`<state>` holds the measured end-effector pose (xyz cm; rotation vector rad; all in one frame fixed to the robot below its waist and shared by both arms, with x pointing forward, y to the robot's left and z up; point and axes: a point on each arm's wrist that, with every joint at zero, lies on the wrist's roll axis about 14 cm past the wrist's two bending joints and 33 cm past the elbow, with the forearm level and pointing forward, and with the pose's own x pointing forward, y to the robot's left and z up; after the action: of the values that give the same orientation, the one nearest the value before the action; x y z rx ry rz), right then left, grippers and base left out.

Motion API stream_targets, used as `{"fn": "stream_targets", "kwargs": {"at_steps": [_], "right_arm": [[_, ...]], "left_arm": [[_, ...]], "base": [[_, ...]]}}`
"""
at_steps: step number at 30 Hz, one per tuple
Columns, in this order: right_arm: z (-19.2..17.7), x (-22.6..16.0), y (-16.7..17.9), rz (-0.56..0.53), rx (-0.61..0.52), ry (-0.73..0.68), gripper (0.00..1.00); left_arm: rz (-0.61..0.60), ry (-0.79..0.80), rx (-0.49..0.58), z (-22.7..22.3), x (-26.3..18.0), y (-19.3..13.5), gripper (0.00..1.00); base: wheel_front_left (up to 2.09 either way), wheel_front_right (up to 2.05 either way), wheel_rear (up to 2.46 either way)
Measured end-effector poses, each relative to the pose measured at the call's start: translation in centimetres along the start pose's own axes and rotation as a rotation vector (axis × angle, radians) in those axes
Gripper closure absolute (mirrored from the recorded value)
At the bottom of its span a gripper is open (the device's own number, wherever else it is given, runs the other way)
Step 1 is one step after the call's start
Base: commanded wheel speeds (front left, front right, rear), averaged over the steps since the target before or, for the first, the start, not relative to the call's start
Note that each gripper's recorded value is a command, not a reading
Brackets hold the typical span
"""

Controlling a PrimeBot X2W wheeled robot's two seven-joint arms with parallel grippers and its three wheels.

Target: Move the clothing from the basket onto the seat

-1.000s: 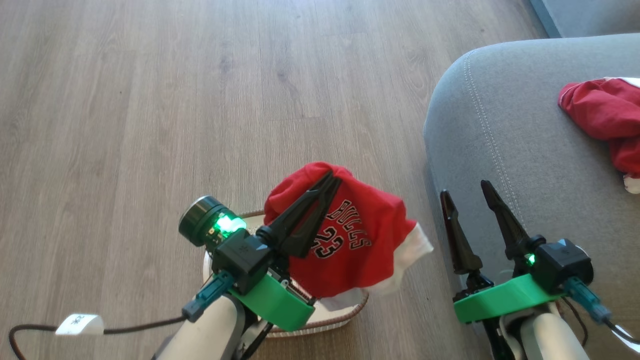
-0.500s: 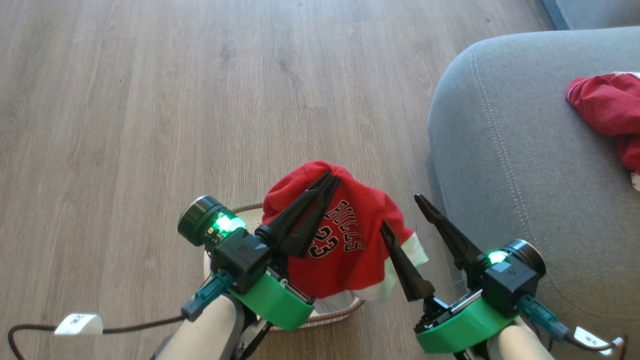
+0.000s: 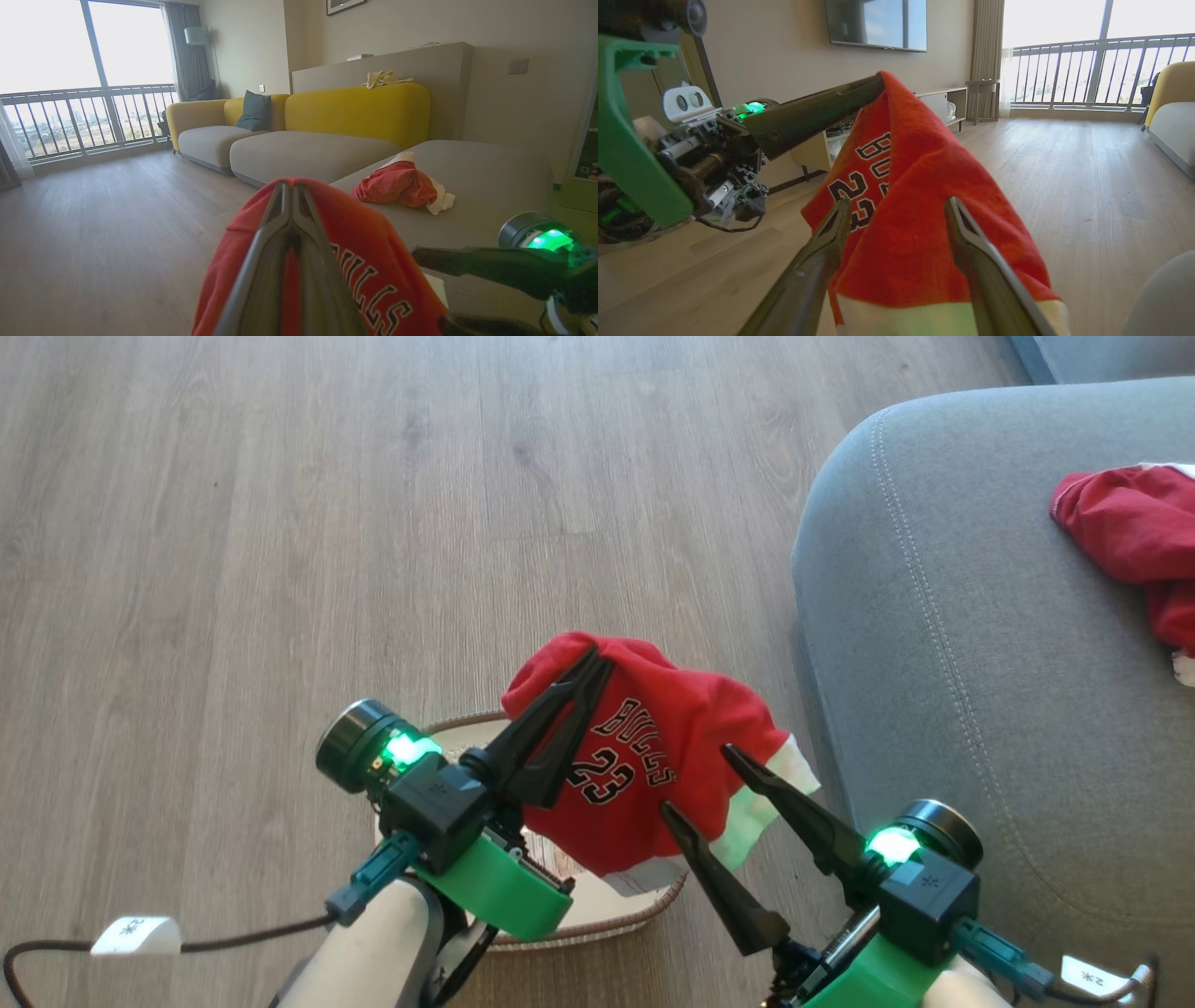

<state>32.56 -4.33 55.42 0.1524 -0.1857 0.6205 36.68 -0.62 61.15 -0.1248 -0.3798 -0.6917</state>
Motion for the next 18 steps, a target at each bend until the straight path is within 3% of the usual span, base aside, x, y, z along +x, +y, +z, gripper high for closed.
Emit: {"fn": "stream_targets", "kwargs": {"at_steps": [18], "right_arm": [[-3.7,0.1,-1.0,-0.026,-0.042,0.110,0.00]], "left_arm": [[-0.057,0.003,-0.012,0.0,-0.2,-2.1,1.00]], "base": [[0.00,0.00,0.00]]}}
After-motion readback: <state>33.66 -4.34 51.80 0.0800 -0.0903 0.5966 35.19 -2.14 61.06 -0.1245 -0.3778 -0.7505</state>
